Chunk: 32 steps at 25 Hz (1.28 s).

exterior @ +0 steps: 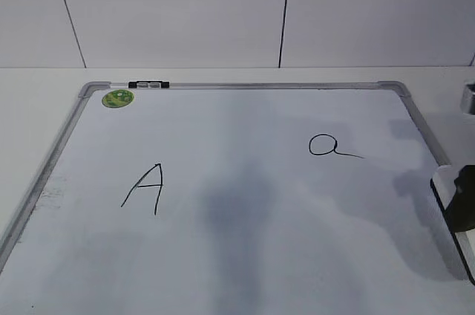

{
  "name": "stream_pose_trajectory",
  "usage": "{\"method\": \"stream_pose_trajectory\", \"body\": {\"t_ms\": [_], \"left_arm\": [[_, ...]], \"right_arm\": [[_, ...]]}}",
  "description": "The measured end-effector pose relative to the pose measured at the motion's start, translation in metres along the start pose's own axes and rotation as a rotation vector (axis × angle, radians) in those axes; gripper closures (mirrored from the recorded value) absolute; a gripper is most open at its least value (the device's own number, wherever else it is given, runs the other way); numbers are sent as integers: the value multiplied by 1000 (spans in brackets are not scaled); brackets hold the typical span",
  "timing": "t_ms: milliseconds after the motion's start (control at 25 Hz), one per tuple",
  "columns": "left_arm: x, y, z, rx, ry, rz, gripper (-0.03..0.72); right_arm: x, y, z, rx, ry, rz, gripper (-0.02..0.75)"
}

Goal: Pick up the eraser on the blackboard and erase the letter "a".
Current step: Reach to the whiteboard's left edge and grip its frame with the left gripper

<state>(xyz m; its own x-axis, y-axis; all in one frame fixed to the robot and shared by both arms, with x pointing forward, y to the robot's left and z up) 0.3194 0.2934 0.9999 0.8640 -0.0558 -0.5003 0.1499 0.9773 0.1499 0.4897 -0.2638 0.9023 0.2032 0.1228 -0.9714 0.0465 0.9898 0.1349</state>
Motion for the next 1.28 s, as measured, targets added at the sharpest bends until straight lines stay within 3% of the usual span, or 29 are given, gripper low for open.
{"method": "stream_pose_trajectory", "body": {"t_ms": [600, 1280], "left_arm": [[0, 0, 0, 0, 0, 0, 453], [0, -1, 0, -2, -1, -4, 453]], "right_arm": [[-26, 10, -29, 11, 68, 47, 167], [-31, 14, -35, 17, 79, 67, 167]]}}
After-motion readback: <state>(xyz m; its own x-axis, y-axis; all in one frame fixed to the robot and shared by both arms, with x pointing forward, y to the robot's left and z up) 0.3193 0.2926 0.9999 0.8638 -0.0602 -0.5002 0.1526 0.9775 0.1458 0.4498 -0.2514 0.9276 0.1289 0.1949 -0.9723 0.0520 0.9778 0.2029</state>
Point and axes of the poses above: a point on each arm's last joint axis where the gripper is mounted, x pointing out along that axis toward the gripper, y along the wrist's bending axis when the last joint is at zero, z = x × y, the point moved 10 cm from there along x, pointing out along that axis toward the gripper, and after that the axes turned 13 degrees about x, right-handed, at the moved point
